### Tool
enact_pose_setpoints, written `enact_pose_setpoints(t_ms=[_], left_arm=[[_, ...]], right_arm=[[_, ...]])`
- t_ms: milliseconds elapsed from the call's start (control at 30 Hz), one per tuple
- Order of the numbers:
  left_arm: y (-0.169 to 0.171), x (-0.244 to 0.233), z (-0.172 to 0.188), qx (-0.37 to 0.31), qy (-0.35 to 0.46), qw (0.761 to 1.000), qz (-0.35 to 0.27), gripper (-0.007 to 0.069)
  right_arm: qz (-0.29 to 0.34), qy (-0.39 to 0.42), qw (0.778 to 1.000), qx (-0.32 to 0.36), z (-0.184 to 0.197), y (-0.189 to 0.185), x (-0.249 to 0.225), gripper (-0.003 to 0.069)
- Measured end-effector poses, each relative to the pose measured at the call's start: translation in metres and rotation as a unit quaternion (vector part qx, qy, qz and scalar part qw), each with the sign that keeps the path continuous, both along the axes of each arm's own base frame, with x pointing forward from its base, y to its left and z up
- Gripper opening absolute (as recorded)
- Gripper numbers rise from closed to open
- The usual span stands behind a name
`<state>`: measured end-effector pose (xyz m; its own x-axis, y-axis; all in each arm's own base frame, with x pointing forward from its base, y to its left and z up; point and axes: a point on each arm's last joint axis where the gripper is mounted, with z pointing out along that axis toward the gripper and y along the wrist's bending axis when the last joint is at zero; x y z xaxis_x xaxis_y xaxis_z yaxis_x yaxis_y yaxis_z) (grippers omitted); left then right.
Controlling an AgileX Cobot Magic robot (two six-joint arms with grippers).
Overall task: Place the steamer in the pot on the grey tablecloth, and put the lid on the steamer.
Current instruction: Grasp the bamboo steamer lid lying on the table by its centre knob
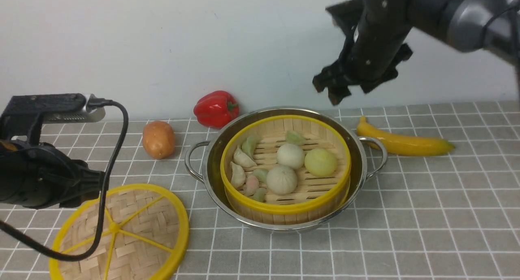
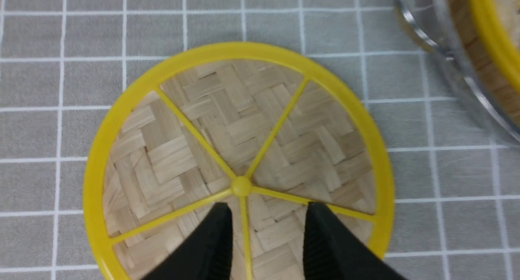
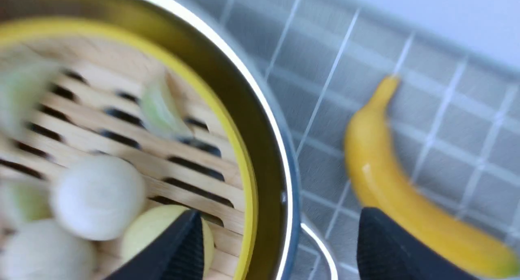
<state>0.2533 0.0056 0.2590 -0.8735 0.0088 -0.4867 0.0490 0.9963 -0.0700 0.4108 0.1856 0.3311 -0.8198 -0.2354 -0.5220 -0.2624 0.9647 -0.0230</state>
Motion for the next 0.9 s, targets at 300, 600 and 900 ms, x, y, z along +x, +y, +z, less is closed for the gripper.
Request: enact_pose_setpoints(t_ms=[300,600,900], left_arm=[[0.004,0.025,-0.044,0.003,0.057,0.998,0.012,0.0243],[0.004,0.033,-0.072,0.001,0.104,0.994,0.013,0.0243],[0.004,0.04,-0.081,-0.007,0.097,0.995,0.023,0.0243]], right_arm=[[0.049,-0.176,0.975,0.129,0.168,-0.044,-0.119,0.0498],[0.092,-0.335,0.912,0.219,0.263,-0.109,-0.271,0.0499],[0.097,-0.422,0.866,0.25,0.286,-0.152,-0.361,0.05]])
